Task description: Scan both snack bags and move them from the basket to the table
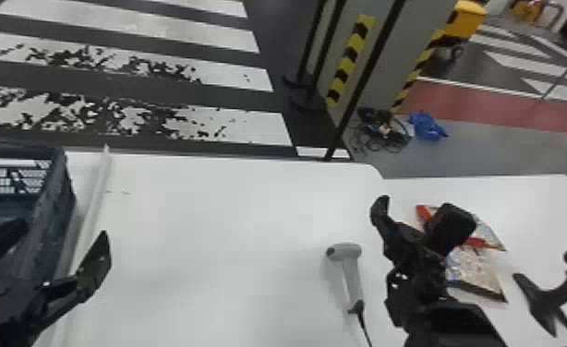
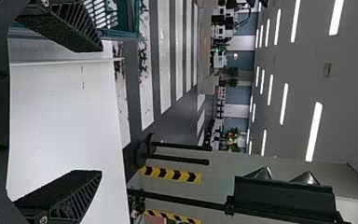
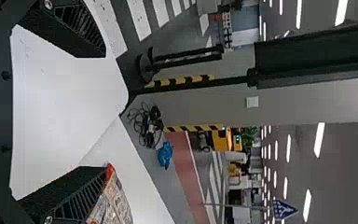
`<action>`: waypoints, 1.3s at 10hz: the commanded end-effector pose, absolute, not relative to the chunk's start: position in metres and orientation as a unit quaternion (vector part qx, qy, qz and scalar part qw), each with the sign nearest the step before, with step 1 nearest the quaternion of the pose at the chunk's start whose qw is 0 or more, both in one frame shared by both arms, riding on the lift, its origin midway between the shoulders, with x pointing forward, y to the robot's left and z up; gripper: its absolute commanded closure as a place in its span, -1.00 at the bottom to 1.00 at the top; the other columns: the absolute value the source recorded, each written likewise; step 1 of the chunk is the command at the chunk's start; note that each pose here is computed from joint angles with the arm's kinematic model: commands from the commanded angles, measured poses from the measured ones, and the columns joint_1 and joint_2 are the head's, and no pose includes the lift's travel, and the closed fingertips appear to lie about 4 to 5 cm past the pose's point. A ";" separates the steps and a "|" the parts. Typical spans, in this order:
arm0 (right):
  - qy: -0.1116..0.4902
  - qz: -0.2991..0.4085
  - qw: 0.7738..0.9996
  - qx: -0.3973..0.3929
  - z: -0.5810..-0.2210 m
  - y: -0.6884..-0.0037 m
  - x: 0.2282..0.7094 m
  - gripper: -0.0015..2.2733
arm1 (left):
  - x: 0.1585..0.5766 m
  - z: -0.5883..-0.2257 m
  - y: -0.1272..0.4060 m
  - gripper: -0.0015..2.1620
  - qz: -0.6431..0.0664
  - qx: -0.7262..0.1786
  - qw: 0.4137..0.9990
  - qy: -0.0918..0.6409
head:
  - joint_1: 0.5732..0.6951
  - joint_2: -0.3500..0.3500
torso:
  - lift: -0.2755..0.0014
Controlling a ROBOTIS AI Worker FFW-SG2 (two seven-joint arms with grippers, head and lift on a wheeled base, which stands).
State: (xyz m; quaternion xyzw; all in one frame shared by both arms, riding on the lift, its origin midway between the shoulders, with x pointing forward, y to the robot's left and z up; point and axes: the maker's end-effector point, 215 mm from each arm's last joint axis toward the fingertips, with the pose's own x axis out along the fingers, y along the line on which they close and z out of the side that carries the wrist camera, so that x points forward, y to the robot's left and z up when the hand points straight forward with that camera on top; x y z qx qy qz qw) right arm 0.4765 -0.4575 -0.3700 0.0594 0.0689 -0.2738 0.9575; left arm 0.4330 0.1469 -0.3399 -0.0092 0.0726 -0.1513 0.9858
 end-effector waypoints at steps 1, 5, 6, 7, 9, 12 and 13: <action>0.057 -0.232 0.970 0.050 -0.362 -0.399 0.470 -0.95 | 0.433 -0.338 0.148 -0.95 -0.148 -0.009 0.986 0.070 | 1.00 -1.00 | 0.28; 0.041 -0.143 0.989 0.011 -0.338 -0.284 0.447 -0.95 | 0.433 -0.342 0.167 -0.95 -0.121 0.003 0.990 0.071 | 1.00 -0.62 | 0.28; 0.039 -0.120 0.992 -0.002 -0.337 -0.254 0.440 -0.95 | 0.432 -0.343 0.180 -0.95 -0.106 0.003 0.992 0.073 | 1.00 -0.50 | 0.28; 0.041 -0.099 0.994 -0.005 -0.337 -0.230 0.433 -0.95 | 0.427 -0.340 0.195 -0.95 -0.091 0.003 0.993 0.069 | 1.00 -0.37 | 0.28; 0.048 -0.065 0.997 -0.014 -0.342 -0.194 0.418 -0.95 | 0.415 -0.334 0.213 -0.95 -0.071 0.000 0.995 0.065 | 1.00 -0.14 | 0.28; 0.073 -0.053 0.996 -0.018 -0.358 -0.182 0.384 -0.95 | 0.381 -0.339 0.226 -0.95 -0.061 0.000 0.994 0.087 | 1.00 0.15 | 0.28; 0.070 -0.052 0.996 -0.013 -0.358 -0.183 0.369 -0.95 | 0.367 -0.346 0.223 -0.95 -0.064 -0.003 0.993 0.101 | 1.00 0.17 | 0.28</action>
